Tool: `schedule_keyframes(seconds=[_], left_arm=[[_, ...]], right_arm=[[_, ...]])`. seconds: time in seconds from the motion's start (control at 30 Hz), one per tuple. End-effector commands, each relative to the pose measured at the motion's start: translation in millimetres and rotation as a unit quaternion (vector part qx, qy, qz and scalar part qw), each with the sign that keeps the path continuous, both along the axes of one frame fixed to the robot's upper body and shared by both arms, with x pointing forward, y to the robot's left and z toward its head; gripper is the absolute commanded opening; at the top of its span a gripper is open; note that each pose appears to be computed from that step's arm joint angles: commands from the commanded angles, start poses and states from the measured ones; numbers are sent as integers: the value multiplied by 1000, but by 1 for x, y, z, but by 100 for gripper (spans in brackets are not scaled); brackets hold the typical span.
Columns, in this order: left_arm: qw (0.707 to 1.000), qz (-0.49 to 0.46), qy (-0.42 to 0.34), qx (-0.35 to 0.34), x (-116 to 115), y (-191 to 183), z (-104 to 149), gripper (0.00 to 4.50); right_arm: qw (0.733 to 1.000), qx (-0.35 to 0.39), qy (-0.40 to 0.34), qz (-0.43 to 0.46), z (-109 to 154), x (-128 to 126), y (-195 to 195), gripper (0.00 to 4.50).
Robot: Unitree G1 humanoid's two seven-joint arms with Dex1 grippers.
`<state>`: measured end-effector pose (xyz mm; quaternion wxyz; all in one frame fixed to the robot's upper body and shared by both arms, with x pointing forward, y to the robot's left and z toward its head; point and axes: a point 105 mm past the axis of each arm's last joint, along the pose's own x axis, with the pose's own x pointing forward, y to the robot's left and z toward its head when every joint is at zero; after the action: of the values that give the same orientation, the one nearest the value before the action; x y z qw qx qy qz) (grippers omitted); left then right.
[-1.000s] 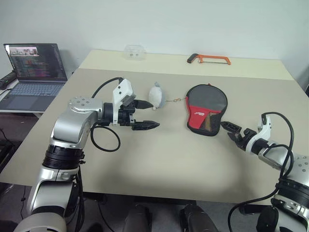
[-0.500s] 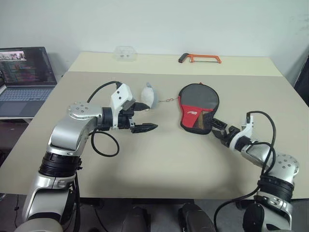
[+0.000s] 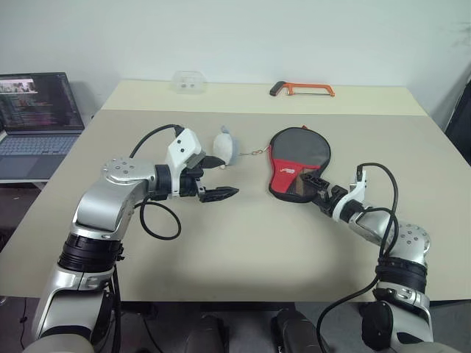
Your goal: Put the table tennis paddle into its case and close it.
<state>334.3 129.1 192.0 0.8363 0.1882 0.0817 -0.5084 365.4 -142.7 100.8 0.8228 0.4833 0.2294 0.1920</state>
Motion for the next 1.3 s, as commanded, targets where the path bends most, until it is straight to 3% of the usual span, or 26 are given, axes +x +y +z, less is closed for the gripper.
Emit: schedule_keyframes(seconds=[0.03,0.23,0.4,0.5,0.63,0.93,1.3], left_arm=[[1000,-6,-25,-5,-4,-1,13,450],[1000,-3,-25,-4,-4,-1,11,450],[1000,-4,-26,-5,-3,-3,11,450],[1000,-5,-25,-6,-3,-3,10,450],[1000,-12,-21,1,-2,-2,8,450],[999,-29,-20,4,1,-6,9,450],[999,-39,-18,7,2,-9,8,450]], right_arm=[[999,-24,38,-20,-22,4,-2,363],[997,-37,54,-32,-32,3,-9,146],[997,-47,63,-28,-37,0,-11,4],[995,-68,68,4,-41,-8,-8,1],[982,-120,62,129,-44,-50,-10,1],[946,-154,28,285,-41,-106,-11,1],[915,-154,20,373,-42,-159,-18,1]])
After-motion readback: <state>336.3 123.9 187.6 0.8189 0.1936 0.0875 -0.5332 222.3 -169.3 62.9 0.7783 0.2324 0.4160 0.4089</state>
